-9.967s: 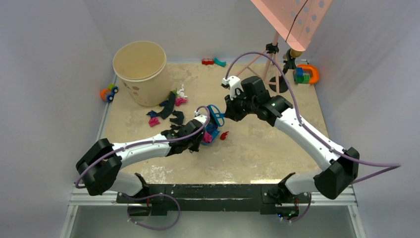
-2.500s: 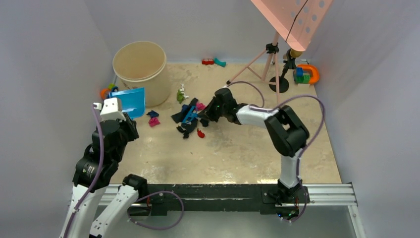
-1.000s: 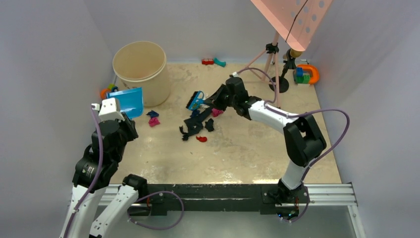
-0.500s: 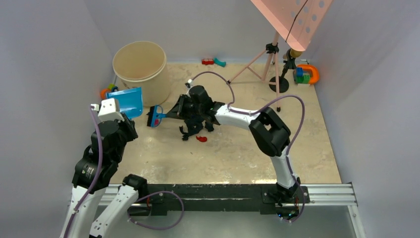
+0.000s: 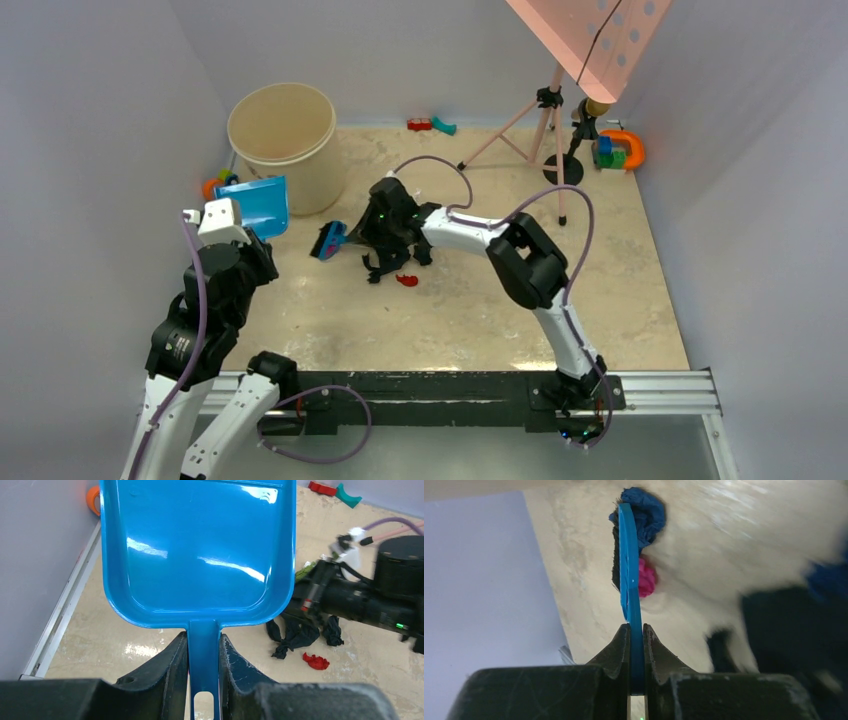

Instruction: Sweep away the paper scraps from the table

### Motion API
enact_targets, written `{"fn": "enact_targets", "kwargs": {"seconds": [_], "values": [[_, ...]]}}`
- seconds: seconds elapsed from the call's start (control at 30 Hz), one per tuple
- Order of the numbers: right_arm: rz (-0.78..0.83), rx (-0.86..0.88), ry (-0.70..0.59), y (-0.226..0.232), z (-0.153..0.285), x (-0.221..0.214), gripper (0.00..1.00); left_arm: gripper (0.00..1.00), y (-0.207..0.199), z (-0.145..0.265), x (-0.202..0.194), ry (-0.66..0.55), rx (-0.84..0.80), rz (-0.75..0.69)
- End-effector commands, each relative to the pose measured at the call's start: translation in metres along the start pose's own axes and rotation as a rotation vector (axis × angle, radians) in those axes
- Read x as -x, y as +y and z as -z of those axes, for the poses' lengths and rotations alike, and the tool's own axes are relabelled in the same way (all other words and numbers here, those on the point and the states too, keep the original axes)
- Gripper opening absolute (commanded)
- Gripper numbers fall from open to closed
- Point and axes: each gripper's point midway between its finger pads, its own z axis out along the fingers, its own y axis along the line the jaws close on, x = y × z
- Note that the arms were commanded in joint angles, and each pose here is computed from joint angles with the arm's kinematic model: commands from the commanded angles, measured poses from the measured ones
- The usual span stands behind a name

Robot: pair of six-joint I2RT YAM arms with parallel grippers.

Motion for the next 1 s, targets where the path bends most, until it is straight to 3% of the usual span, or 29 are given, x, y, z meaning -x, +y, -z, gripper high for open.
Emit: {"fn": "enact_targets", "kwargs": {"seconds": [0.0, 0.2, 0.47, 0.63, 0.97], "values": [[-0.022, -0.217, -0.158, -0.048, 0.082, 0.031, 0.00, 0.00, 0.001, -0.001, 0.001, -0.010, 0.010, 0.020], [0.068, -0.215, -0.184, -0.077, 0.175, 0.036, 0.00, 0.00, -0.005, -0.002, 0.000, -0.001, -0.019, 0.019], [0.474, 0.059, -0.184, -0.011, 0.244, 0.033, 0.00, 0.00, -0.016, -0.012, -0.009, 0.065, -0.048, -0.008], [0.602, 0.131, 0.061, 0.001, 0.226, -0.008, 0.00, 0.00, -0.016, -0.014, -0.011, 0.069, -0.046, -0.012], [0.518, -0.070, 0.234, -0.042, 0.163, -0.037, 0.00, 0.00, -0.020, -0.019, -0.016, 0.102, -0.052, -0.028]]}}
